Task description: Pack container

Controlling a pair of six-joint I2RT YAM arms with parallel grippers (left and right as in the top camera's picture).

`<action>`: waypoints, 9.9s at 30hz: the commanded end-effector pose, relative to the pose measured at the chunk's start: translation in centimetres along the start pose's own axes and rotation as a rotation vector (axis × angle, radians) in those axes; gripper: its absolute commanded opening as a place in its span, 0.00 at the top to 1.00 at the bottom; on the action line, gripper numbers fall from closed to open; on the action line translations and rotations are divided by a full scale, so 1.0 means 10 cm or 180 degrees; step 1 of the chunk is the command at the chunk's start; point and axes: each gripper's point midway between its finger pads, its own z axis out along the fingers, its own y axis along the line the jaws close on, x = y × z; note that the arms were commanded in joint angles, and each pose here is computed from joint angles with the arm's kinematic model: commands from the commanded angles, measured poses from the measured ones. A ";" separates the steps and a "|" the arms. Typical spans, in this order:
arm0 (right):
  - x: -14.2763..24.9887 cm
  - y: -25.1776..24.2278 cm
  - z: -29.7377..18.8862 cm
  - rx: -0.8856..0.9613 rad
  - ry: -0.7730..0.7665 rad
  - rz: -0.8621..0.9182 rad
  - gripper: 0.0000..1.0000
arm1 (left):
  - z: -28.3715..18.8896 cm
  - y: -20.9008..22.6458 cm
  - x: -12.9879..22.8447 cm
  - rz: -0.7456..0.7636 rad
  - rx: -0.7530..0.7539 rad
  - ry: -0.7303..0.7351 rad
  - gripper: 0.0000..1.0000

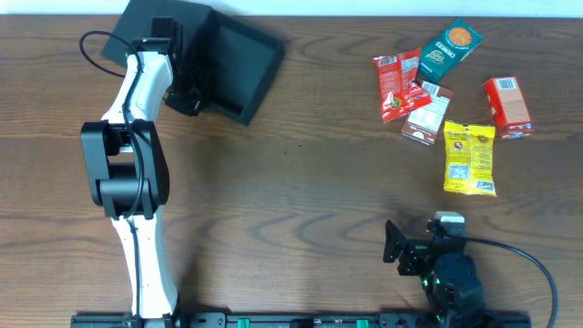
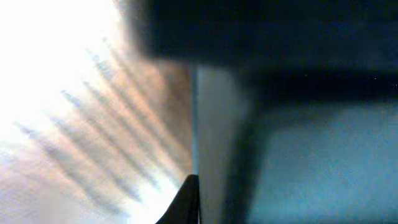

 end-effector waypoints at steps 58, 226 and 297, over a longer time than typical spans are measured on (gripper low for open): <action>0.02 -0.04 0.02 0.0053 0.0003 -0.0033 0.01 | -0.23 0.19 1.09 0.2788 -0.0741 0.0137 0.77; -0.99 -0.12 3.08 0.0155 0.3049 0.0370 0.82 | -1.95 -0.54 0.77 0.2921 0.0194 -0.1016 0.05; -1.76 2.38 1.84 -0.1049 0.2295 -0.0029 0.24 | -2.29 0.34 -0.39 0.1938 -0.0110 -0.1080 0.05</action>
